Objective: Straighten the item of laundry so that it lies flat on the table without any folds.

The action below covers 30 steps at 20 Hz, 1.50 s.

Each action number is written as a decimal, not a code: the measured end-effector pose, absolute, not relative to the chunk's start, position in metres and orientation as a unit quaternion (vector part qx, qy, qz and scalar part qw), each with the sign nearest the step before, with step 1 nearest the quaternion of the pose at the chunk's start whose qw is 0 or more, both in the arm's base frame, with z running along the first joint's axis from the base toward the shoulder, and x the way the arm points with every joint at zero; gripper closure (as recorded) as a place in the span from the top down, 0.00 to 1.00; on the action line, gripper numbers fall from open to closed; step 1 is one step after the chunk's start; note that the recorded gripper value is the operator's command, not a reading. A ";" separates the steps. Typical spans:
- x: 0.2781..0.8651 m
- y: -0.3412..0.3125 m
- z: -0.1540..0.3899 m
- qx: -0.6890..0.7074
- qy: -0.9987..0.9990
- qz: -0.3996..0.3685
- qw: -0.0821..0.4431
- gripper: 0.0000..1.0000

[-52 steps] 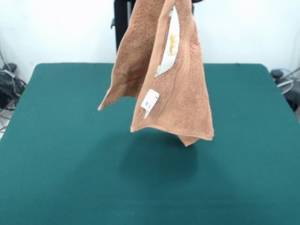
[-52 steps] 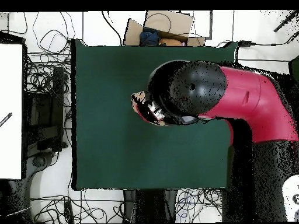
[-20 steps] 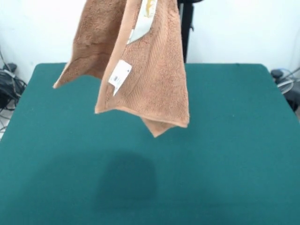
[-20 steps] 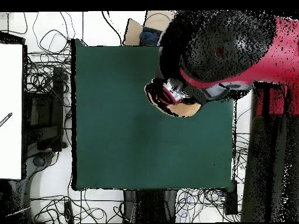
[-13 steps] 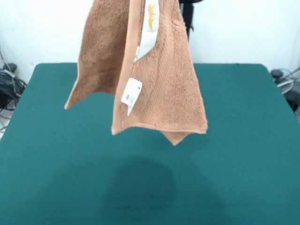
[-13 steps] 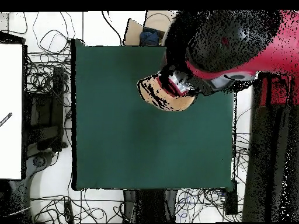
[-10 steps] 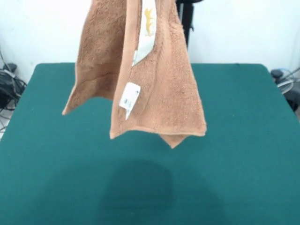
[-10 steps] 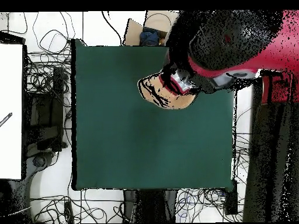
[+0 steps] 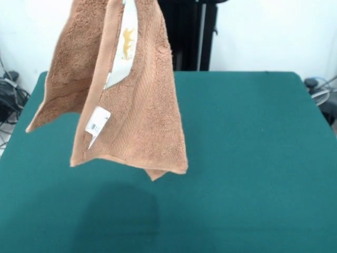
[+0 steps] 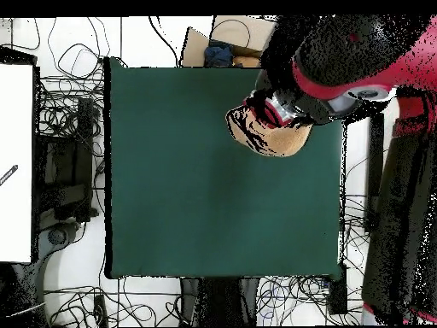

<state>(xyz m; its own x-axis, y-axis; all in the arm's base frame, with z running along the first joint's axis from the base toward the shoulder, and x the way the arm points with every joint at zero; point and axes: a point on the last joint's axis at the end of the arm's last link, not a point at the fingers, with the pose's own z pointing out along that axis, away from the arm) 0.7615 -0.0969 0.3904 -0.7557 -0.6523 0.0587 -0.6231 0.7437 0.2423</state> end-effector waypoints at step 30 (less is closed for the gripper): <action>0.800 -0.112 0.390 0.327 -0.936 -0.106 0.084 0.00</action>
